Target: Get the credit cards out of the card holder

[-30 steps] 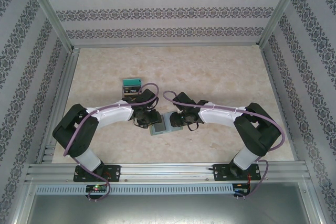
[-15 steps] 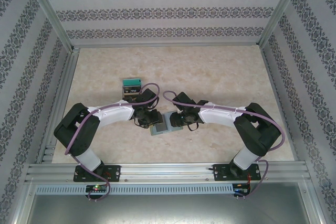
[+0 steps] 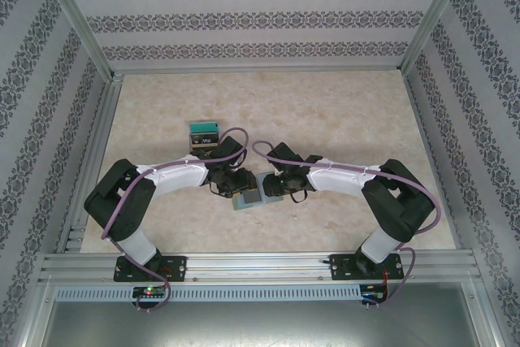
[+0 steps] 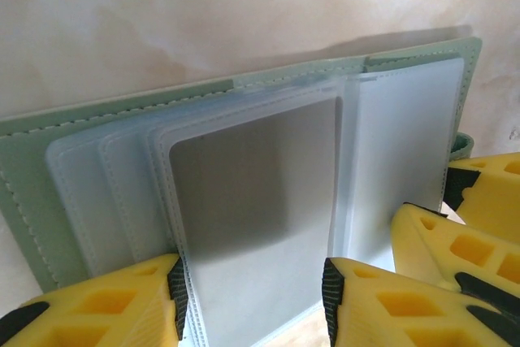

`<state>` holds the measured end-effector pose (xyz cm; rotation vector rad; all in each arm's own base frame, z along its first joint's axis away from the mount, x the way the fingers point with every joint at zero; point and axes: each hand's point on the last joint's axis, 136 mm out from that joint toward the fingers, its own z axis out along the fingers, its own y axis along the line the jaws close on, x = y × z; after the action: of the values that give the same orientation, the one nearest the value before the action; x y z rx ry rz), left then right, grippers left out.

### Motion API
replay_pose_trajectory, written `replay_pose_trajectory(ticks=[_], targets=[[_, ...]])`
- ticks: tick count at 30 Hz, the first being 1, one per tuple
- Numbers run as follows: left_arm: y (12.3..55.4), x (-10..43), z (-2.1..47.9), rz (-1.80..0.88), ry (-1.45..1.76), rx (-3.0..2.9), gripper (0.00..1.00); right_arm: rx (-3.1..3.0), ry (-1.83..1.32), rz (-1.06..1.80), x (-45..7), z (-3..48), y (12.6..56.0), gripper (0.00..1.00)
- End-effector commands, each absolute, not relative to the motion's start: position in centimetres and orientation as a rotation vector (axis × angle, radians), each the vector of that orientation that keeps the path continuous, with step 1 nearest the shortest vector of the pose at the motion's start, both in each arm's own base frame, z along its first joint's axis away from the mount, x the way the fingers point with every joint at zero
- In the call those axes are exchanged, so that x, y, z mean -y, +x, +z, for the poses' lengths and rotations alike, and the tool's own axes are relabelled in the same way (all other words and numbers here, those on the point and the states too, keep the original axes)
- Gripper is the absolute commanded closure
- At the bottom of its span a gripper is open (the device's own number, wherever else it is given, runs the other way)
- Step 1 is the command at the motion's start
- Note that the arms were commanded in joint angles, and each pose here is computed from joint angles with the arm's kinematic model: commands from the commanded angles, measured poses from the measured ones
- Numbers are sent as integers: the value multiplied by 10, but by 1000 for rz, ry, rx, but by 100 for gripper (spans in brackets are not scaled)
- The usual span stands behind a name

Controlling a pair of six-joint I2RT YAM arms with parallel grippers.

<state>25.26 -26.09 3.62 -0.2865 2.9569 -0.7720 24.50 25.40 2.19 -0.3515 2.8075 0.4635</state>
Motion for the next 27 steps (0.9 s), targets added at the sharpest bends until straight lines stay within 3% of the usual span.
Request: replay_pose_trajectory(ticks=[1, 10, 27], targets=[[260, 285, 69, -934, -162, -2849, 51, -2845, -342, 416, -250, 10, 239, 58], [265, 309, 95, -1055, -76, -2789, 52, -2837, -316, 402, -248, 11, 242, 58], [258, 306, 77, -992, -84, -2858, 52, -2788, -199, 354, -221, 25, 248, 52]])
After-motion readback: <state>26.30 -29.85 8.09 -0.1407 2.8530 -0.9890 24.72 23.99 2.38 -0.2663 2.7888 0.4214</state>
